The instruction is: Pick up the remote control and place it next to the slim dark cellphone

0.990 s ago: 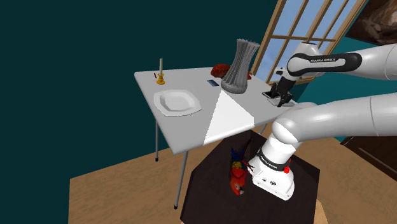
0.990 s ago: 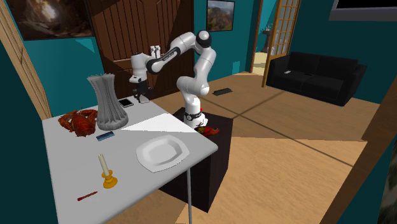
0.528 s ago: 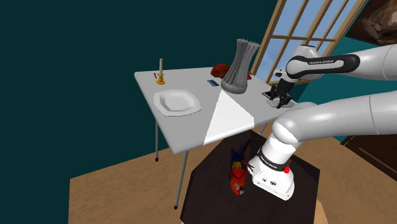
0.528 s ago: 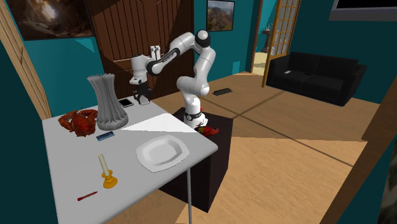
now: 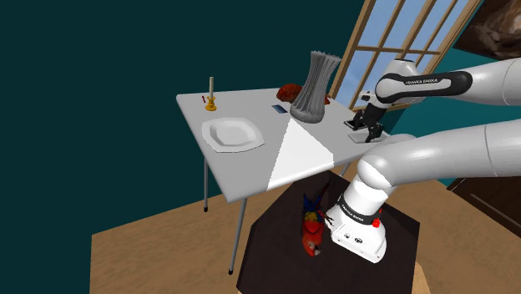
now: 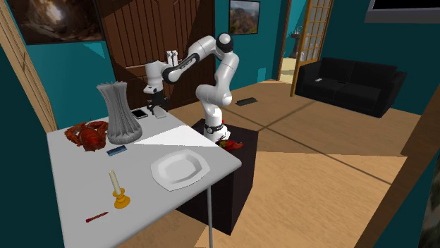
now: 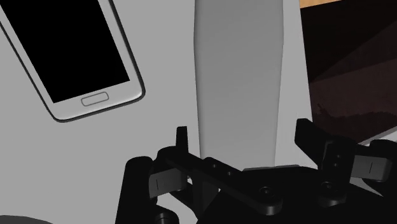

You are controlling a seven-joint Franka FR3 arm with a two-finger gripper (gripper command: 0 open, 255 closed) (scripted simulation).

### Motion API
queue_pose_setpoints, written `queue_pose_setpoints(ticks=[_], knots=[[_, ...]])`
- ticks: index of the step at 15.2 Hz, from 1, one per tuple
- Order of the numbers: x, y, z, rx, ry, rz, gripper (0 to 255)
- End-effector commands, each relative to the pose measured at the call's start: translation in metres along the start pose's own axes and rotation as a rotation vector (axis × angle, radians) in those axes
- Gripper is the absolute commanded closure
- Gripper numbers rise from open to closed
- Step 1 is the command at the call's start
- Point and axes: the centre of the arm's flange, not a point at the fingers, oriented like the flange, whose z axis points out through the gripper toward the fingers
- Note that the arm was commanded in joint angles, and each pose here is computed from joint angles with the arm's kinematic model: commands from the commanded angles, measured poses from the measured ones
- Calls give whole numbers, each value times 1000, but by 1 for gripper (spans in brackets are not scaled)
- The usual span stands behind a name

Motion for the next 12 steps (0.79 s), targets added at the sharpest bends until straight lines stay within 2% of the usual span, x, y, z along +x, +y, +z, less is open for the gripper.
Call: queue_pose_setpoints(ticks=[1,4,12], knots=[[0,0,-13,0,0,0,0],[0,0,-50,0,0,0,0],[0,0,-50,0,0,0,0]])
